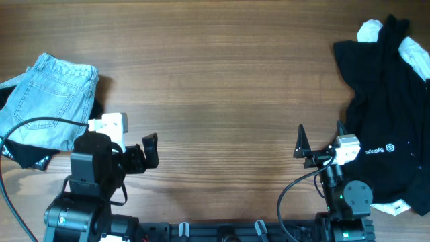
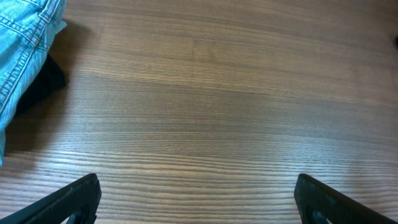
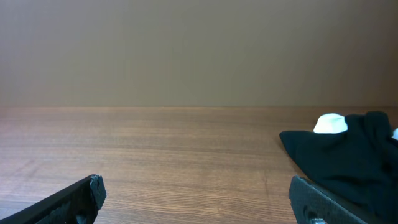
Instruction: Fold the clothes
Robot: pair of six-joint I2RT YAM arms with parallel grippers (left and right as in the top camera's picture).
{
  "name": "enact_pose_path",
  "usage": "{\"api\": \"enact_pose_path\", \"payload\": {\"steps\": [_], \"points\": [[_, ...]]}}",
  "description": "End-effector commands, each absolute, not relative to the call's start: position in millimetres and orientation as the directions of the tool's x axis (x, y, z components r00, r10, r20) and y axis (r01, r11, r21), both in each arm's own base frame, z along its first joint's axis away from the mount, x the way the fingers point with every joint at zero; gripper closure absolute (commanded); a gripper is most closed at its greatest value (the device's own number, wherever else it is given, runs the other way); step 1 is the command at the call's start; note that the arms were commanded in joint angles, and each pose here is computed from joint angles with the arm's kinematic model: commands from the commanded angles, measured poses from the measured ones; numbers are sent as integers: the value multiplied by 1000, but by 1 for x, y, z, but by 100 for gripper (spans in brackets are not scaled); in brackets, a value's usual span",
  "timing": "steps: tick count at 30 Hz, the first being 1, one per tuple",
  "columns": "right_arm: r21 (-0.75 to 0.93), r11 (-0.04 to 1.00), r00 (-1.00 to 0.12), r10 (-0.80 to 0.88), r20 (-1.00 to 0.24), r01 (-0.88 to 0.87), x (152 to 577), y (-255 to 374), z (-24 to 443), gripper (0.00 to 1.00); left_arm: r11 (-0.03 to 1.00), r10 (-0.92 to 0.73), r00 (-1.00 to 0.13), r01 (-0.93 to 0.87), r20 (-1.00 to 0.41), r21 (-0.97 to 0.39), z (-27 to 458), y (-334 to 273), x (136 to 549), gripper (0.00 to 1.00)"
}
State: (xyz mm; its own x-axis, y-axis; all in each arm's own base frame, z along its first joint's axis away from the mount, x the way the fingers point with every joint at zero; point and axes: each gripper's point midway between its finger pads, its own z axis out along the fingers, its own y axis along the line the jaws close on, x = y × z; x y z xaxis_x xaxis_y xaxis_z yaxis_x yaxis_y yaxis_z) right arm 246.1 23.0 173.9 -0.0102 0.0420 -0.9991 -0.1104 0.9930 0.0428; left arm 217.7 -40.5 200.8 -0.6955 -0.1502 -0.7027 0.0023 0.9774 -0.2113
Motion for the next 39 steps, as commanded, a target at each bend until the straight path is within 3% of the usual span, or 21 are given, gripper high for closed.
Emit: {"api": "enact_pose_path", "payload": {"steps": [1,24,29,32,39], "points": [[28,992,1,28,-1000,-121,245,25,176,0,978,-152,-697,-5,-701,-208,198,-40,217,0],[28,992,1,28,-1000,-121,245,25,176,0,978,-156,-685,-4,-712,-211,200,-39,215,0],[28,992,1,28,-1000,-121,245,25,176,0,975,-178,-661,-21,-729,-219,181,-32,200,0],[28,992,1,28,-1000,-122,245,25,176,0,968,-218,-537,-13,-815,-251,174,-27,211,0],[28,992,1,28,-1000,-121,245,25,176,0,960,-259,-128,75,-957,-270,182,-22,243,0]]}}
